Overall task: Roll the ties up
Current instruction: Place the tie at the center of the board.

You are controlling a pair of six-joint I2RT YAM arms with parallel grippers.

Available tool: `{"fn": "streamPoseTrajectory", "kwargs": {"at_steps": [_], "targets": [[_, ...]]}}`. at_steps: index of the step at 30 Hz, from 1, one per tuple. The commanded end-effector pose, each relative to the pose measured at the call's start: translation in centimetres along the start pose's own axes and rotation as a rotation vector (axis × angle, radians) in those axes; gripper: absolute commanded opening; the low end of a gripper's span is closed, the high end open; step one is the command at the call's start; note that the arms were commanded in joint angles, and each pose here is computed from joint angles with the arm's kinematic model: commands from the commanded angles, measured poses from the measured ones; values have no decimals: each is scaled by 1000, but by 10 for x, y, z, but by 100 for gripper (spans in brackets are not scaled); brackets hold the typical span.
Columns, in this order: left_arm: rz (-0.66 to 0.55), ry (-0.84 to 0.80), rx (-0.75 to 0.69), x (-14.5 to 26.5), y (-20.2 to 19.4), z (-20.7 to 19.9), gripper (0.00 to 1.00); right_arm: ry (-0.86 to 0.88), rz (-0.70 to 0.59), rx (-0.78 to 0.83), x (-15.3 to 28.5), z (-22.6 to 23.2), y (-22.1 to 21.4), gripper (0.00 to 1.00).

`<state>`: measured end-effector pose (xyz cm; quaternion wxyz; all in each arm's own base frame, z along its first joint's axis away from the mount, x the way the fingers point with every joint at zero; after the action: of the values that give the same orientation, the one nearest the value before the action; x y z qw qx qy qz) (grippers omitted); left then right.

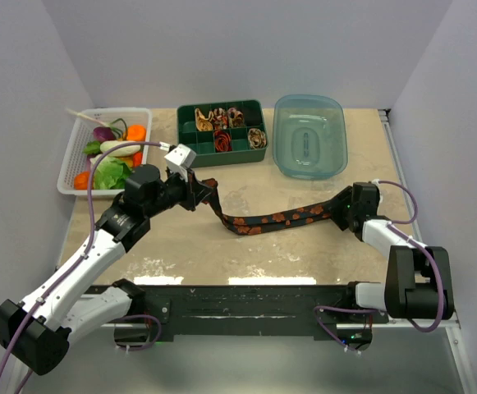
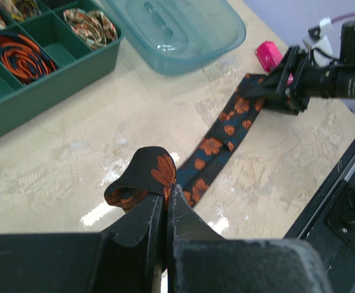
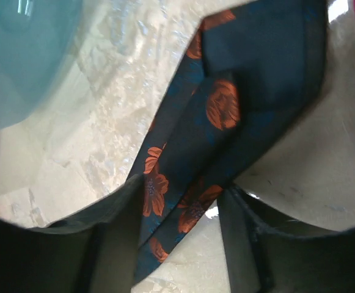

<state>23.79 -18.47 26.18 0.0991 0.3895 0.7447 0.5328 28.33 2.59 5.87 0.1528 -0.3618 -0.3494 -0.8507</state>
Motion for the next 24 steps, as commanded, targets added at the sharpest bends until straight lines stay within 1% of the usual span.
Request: {"fn": "streamPoseTrajectory", "kwargs": {"at_steps": [1,3,4,5,6,7,8,11,16,18,19,21,22,24], "targets": [[72,12,8,1,-16,1,0,-15,103,70,0,2,-4,59],[98,28,1,2,-20,4,0,4,152,91,3,6,-7,68],[127,42,6,3,-26,7,0,-2,180,99,6,5,-11,70],[134,54,6,4,-28,8,0,17,187,118,8,9,-9,80],[150,67,7,5,-31,11,0,21,193,128,10,10,-8,82],[162,82,9,4,-33,13,0,19,199,139,16,10,-8,87],[166,98,9,4,-34,15,0,25,193,164,20,13,-5,95],[215,142,12,4,-41,22,0,32,181,214,36,17,3,99],[307,194,5,3,-51,31,0,73,184,256,57,24,3,99],[349,214,-21,4,-52,34,0,102,166,279,61,27,4,99],[381,229,-28,1,-55,38,0,109,162,302,62,30,4,99],[387,238,-33,0,-52,39,0,119,155,349,62,37,7,99],[406,237,-27,-3,-55,39,0,135,172,388,63,45,1,99],[430,275,-28,-2,-54,43,0,143,150,449,64,61,5,99]]}}
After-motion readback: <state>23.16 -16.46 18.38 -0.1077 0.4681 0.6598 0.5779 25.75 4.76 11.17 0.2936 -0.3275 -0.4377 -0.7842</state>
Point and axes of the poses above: each gripper's point midway between its finger pads, its own x axis back along the fingers, its own z axis along the line the jaws close on, y = z × x, the point moved 4 cm from there along x, back along the fingers, and after that the axes turned 8 degrees about x, right-handed, at the moved point
